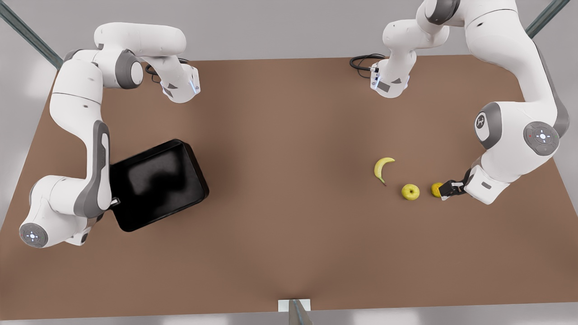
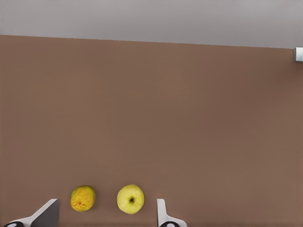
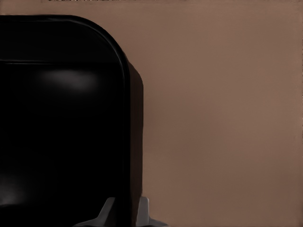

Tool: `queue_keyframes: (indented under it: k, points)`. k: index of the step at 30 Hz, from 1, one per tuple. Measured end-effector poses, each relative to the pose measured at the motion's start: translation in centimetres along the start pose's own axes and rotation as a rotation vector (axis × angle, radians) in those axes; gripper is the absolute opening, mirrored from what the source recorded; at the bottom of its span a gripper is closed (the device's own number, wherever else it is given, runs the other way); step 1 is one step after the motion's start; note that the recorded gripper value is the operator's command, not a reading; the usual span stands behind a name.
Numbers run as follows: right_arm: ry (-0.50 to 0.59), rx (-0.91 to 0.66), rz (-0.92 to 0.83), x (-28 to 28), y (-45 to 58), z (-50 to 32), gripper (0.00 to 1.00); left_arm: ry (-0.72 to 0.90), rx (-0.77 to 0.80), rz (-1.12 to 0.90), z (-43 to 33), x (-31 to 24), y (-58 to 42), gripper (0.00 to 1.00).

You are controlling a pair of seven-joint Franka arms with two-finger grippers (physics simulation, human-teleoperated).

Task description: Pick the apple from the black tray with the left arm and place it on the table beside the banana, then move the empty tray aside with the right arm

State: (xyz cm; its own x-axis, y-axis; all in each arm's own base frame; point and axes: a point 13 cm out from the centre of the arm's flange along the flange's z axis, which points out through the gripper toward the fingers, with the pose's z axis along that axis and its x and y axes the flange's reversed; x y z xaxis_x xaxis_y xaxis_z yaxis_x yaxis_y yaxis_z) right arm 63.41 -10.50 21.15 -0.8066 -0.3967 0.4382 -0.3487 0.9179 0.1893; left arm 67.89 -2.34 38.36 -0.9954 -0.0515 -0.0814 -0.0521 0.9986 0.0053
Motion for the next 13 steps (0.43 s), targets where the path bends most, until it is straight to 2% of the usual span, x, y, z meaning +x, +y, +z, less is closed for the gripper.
queue_keyframes:
  k: [1, 4, 6, 10, 13]
  points:
    - [-0.007, 0.005, -0.012, -0.1, -0.1, -0.2, 1.0, 0.0, 0.0, 0.0, 0.0, 0.0, 0.0, 1.0]
    - [-0.05, 0.032, -0.047, 0.1, 0.6, -2.8, 1.0, 0.0, -0.001, -0.001, 0.0, 0.0, 0.0, 1.0]
    - [-0.131, 0.055, -0.072, 1.8, 2.6, -8.2, 1.0, 0.0, -0.001, -0.001, 0.0, 0.0, 0.0, 1.0]
    - [-0.263, 0.061, -0.226, 2.5, 14.1, -16.6, 1.0, 0.0, -0.001, -0.002, 0.0, 0.0, 0.0, 1.0]
    - [-0.266, 0.088, -0.226, 3.2, 18.2, -18.4, 1.0, 0.0, -0.002, -0.002, 0.0, 0.0, 0.0, 1.0]
